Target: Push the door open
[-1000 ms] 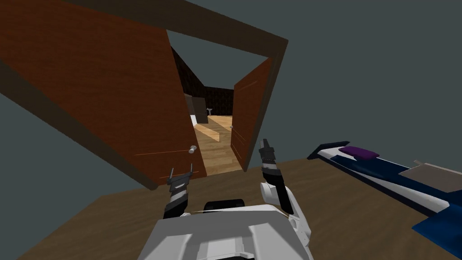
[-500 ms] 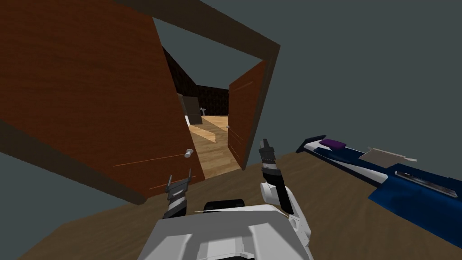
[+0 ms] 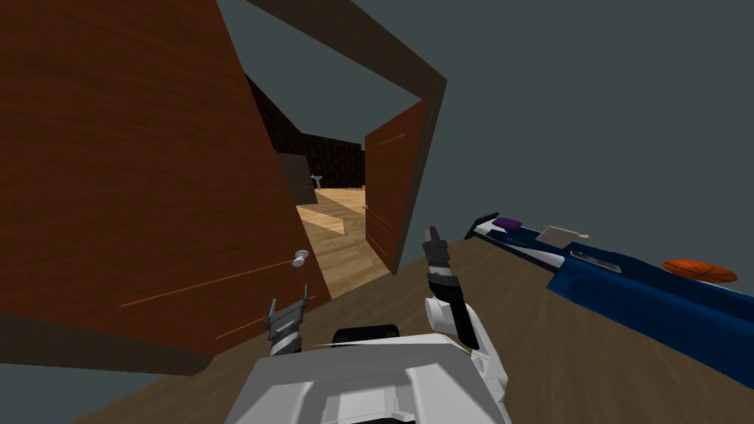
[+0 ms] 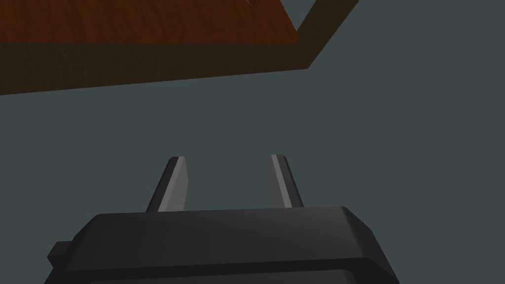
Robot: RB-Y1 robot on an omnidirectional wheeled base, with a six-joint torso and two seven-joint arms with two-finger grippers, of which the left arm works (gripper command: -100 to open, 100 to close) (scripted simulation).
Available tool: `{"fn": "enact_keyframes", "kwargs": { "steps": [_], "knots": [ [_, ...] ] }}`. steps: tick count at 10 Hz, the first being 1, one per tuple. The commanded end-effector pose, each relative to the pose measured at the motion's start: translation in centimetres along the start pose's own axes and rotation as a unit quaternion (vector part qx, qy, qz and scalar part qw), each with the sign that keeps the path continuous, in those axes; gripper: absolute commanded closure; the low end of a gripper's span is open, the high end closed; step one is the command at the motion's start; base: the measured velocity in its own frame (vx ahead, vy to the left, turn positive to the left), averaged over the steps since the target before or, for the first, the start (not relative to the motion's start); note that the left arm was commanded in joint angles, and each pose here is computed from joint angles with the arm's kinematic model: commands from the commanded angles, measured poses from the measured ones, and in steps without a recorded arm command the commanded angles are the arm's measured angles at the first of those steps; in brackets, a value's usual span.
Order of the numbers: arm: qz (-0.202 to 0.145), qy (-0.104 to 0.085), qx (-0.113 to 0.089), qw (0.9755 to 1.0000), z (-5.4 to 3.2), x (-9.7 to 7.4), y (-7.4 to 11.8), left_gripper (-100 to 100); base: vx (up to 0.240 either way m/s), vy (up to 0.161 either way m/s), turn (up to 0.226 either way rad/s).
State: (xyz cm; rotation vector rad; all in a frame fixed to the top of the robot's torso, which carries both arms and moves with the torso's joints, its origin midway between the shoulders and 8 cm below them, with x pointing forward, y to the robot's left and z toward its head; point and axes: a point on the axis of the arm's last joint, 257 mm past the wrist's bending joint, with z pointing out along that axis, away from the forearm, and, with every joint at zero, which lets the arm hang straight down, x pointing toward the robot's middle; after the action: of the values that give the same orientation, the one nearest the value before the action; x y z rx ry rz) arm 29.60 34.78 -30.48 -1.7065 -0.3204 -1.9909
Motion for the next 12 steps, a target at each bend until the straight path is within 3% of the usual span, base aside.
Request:
{"fn": "enact_keyframes", "kwargs": {
  "steps": [1,6,10,11,12],
  "knots": [
    [-0.010,-0.013,0.007,0.9998,-0.86,-1.2,-0.4,-100,0.011,0.105,-0.162],
    [-0.039,-0.057,0.033,0.9970,-3.34,-4.9,-2.3,-100,0.013,0.136,-0.278],
    [-0.058,-0.090,0.057,0.9927,-5.56,-7.6,-4.1,-100,0.006,0.151,-0.277],
    [-0.061,-0.095,0.062,0.9917,-5.99,-8.0,-4.4,-100,-0.029,0.133,-0.265],
    [-0.058,-0.091,0.059,0.9924,-5.75,-7.8,-4.2,-100,-0.013,0.065,-0.054]
  ]
}}
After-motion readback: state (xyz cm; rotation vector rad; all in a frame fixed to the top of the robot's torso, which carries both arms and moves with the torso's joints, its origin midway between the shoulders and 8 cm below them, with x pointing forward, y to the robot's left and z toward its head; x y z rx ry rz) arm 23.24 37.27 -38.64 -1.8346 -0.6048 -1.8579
